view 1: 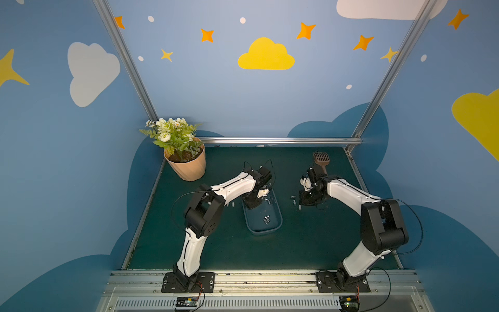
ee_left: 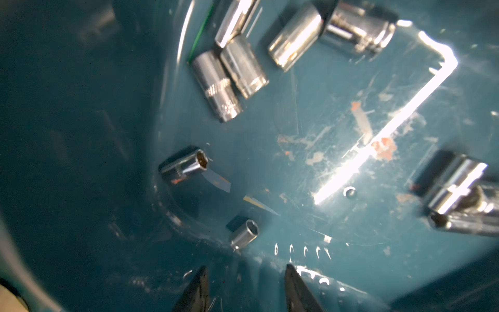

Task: Take out the socket from the storage box
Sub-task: Pick up the socket head from the storage box.

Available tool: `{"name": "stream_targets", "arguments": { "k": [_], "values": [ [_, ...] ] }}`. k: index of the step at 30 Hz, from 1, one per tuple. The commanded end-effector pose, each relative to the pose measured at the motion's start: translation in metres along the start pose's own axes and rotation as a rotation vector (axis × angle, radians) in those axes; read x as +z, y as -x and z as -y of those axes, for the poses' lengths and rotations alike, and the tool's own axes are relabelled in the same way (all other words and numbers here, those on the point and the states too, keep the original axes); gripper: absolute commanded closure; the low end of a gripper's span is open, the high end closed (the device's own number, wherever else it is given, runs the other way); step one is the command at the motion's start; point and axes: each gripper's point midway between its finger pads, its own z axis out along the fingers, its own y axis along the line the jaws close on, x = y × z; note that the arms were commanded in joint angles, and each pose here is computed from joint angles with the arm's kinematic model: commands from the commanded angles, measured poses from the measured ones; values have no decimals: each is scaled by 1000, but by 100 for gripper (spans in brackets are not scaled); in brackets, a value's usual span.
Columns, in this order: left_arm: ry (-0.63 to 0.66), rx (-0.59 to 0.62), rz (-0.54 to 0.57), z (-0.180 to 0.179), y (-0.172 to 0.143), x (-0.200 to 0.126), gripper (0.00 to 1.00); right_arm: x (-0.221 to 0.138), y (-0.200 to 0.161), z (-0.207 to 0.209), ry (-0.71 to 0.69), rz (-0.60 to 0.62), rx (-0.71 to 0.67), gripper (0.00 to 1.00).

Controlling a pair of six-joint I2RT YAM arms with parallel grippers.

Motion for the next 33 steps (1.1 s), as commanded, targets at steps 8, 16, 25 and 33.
{"name": "stream_targets", "arguments": {
  "k": [8, 16, 25, 33],
  "values": [
    [-20, 44, -52, 5, -1, 17, 56, -7, -3, 0, 13, 8, 1, 73],
    [-11, 56, -53, 2, 5, 29, 56, -8, -4, 1, 11, 10, 3, 73],
    [1, 35, -24, -6, 15, 29, 56, -8, -6, 1, 12, 9, 4, 73],
    [-12, -36, 35, -11, 25, 19, 58, -10, -6, 1, 13, 14, 4, 73]
  ]
}}
